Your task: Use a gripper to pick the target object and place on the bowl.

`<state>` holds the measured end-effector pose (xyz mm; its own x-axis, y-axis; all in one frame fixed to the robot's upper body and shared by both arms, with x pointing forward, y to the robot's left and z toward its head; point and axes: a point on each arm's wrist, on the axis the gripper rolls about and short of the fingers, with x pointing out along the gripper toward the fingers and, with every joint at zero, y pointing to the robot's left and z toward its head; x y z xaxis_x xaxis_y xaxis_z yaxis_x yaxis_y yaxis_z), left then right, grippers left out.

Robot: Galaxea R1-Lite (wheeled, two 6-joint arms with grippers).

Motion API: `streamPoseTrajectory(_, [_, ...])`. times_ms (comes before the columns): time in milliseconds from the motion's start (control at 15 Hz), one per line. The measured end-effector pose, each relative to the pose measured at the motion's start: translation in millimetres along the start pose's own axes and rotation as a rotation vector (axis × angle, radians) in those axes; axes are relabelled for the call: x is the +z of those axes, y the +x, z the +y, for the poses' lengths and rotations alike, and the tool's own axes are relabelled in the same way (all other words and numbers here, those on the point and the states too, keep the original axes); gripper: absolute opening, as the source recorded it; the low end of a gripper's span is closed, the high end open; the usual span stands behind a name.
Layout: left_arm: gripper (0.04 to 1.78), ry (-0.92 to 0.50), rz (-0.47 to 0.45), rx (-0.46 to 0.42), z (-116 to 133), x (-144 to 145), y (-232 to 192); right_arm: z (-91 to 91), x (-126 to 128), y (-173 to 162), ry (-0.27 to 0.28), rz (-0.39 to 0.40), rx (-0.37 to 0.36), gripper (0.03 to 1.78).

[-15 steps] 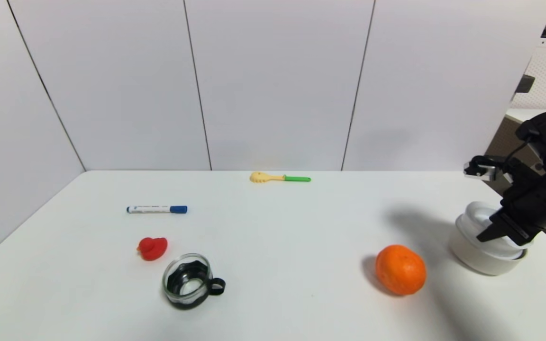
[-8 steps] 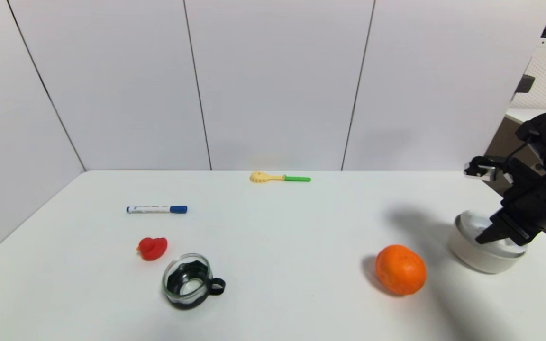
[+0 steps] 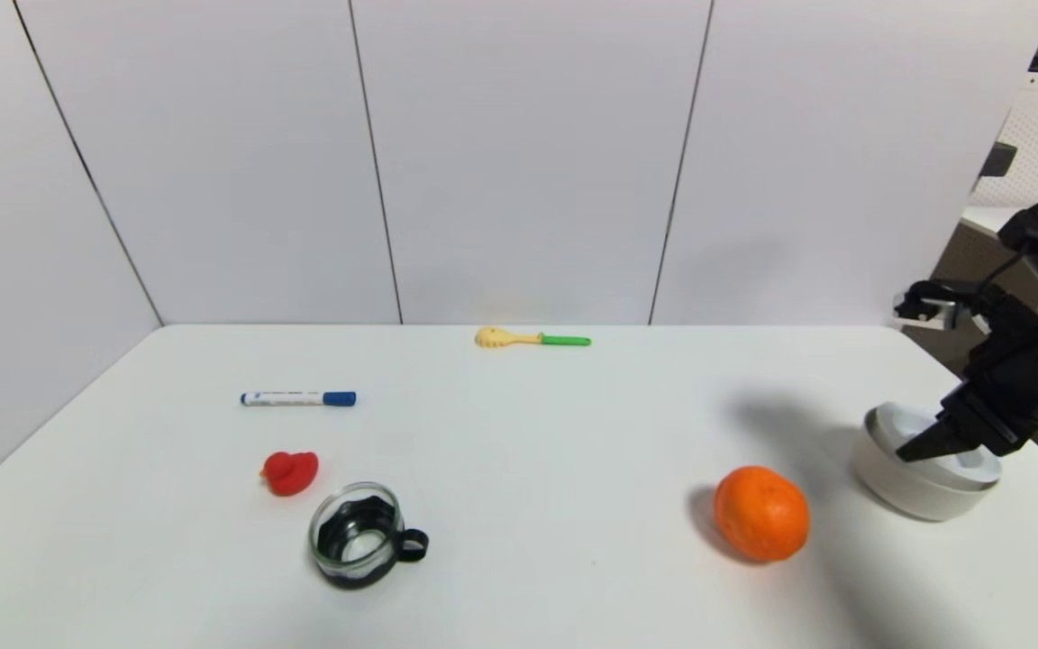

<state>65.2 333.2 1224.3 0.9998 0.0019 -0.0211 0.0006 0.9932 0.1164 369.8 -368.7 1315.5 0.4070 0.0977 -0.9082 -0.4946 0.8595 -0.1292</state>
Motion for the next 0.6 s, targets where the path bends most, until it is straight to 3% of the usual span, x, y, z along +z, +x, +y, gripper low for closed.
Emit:
streamPoseTrajectory(333, [1.71, 0.000, 0.000, 0.000, 0, 0, 0, 12.3, -7, -46, 0.002, -0.131, -0.102, 1.49])
streamPoseTrajectory(600, [1.71, 0.001, 0.000, 0.000, 0, 0, 0, 43.4, -40, -79, 0.007, -0.289, -0.213, 1.58])
